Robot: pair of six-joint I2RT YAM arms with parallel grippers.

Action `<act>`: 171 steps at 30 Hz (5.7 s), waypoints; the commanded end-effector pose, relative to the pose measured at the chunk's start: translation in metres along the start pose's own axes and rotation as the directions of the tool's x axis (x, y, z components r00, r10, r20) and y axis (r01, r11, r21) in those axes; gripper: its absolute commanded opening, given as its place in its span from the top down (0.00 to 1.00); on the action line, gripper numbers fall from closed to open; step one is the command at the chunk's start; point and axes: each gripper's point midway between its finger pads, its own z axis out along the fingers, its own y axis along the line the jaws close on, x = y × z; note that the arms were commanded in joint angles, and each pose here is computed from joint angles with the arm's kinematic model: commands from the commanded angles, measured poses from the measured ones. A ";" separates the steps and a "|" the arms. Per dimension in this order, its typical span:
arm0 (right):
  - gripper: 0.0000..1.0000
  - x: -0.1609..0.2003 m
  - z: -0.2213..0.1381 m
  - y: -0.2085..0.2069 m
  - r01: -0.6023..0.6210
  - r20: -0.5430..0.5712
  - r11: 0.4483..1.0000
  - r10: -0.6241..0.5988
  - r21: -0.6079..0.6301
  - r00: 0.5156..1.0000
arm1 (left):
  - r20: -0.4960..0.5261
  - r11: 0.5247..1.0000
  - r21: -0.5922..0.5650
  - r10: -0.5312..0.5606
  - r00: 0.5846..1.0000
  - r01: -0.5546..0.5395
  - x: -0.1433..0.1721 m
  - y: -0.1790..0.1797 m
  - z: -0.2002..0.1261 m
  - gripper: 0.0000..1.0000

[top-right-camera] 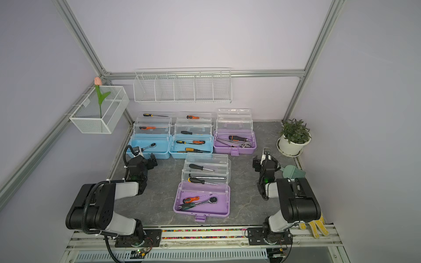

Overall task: Close toolboxes
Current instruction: Adjust the toolbox at the center of the board, then move the toolbox to the center of the board.

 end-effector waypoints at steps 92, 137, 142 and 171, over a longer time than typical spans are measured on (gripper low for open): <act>0.08 -0.082 -0.182 0.348 -0.309 -0.520 0.433 -0.555 -0.847 0.650 | -0.663 0.477 0.700 0.155 0.733 0.532 0.044 -0.217 -0.299 0.10; 0.34 0.095 -0.247 0.126 -0.119 -0.917 0.978 -0.111 -0.168 0.384 | -0.365 0.754 0.631 0.084 0.927 0.180 -0.037 -0.138 -0.271 0.03; 0.48 0.092 -0.236 0.118 -0.075 -0.909 0.984 -0.116 -0.159 0.401 | -0.345 0.810 0.571 0.092 0.934 0.131 -0.046 -0.126 -0.262 0.02; 0.84 0.005 -0.106 0.184 0.161 -0.604 0.721 -0.663 -0.674 0.443 | -0.439 0.848 0.451 -0.061 0.896 0.279 -0.050 -0.119 -0.216 0.05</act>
